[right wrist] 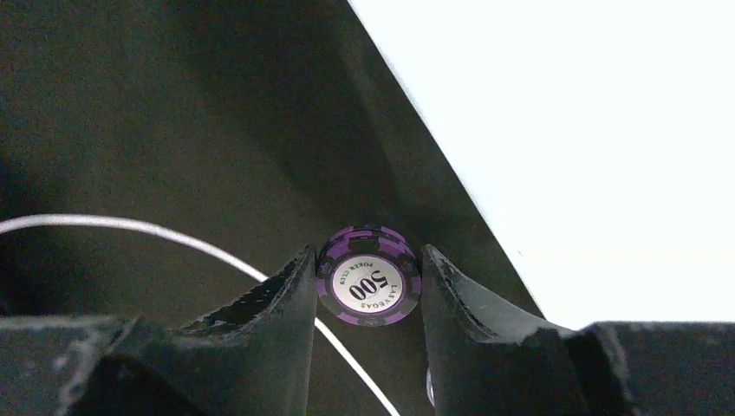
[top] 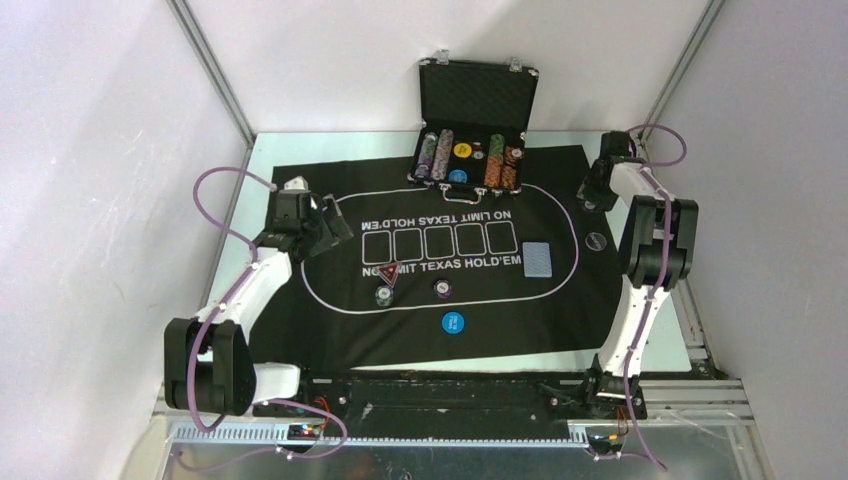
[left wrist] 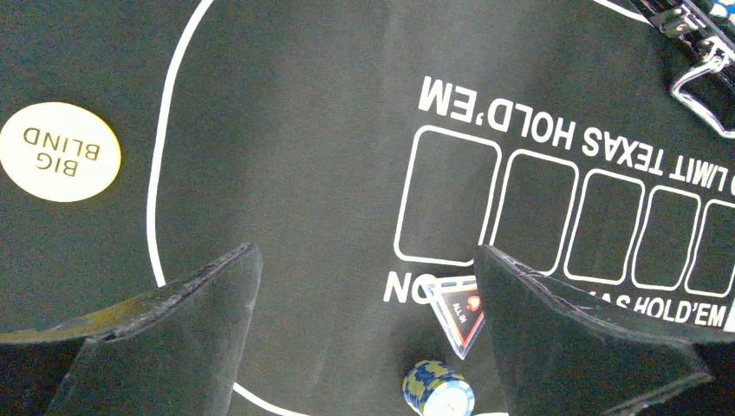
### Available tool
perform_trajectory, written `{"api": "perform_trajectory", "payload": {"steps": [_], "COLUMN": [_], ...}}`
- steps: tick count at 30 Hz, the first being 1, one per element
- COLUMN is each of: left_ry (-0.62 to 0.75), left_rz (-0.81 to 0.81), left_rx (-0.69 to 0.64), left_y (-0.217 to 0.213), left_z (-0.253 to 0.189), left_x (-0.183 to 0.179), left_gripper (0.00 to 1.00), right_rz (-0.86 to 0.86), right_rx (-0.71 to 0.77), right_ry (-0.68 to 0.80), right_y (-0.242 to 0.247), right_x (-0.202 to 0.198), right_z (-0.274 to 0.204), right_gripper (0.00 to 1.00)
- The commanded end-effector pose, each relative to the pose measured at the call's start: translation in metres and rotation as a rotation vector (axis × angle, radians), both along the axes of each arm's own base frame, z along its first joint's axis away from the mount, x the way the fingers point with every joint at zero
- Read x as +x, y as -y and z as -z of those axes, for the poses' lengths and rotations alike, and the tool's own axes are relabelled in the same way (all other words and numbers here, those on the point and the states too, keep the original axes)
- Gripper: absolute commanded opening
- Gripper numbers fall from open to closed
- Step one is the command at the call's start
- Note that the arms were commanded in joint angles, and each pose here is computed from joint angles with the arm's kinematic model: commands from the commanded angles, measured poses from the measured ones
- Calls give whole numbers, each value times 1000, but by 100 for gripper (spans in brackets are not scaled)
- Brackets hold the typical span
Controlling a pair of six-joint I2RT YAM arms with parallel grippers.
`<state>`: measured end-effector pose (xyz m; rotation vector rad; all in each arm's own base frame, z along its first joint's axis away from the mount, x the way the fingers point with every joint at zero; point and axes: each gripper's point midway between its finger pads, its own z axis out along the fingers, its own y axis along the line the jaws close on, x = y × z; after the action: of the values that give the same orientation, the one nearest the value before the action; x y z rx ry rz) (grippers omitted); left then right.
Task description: Distribute texas hold em gaming equipment
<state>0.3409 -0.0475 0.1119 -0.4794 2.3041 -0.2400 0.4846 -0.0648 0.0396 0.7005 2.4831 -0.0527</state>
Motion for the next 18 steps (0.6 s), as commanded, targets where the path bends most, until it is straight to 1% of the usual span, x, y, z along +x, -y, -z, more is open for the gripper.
{"api": "perform_trajectory", "payload": {"steps": [1, 4, 6, 8, 10, 11, 12, 13, 14, 15, 16, 17, 18], "left_ry": [51, 46, 46, 47, 48, 47, 47, 45, 47, 49, 50, 52, 54], "left_rz": [6, 1, -1, 1, 3, 5, 5, 6, 7, 10, 11, 16, 17], "left_rx": [22, 26, 26, 25, 25, 23, 23, 21, 19, 16, 14, 9, 7], "left_y": [0, -1, -1, -1, 0, 0, 0, 0, 1, 1, 2, 3, 3], "left_z": [-19, -18, -18, -19, -19, -19, -19, -18, -19, -19, -19, -20, -21], "left_x": [13, 14, 14, 15, 15, 15, 15, 14, 14, 14, 14, 13, 13], "left_gripper": [100, 100, 100, 100, 100, 100, 100, 100, 100, 100, 100, 100, 100], "right_rz": [11, 25, 30, 34, 34, 32, 32, 35, 37, 43, 41, 34, 29], "right_rx": [-27, -22, -14, -11, -6, 0, 4, 9, 11, 14, 22, 25, 28], "right_ry": [5, -21, -43, -54, -60, -64, -63, -64, -57, -53, -42, -31, -24], "right_y": [4, 7, 6, 6, 5, 4, 4, 4, 4, 4, 3, 3, 2], "right_x": [26, 28, 25, 22, 19, 18, 17, 16, 16, 16, 17, 20, 20], "right_z": [-10, -1, 6, 10, 11, 13, 12, 12, 9, 7, 2, -3, -10], "right_gripper": [7, 8, 11, 14, 20, 27, 32, 42, 49, 63, 70, 82, 89]}}
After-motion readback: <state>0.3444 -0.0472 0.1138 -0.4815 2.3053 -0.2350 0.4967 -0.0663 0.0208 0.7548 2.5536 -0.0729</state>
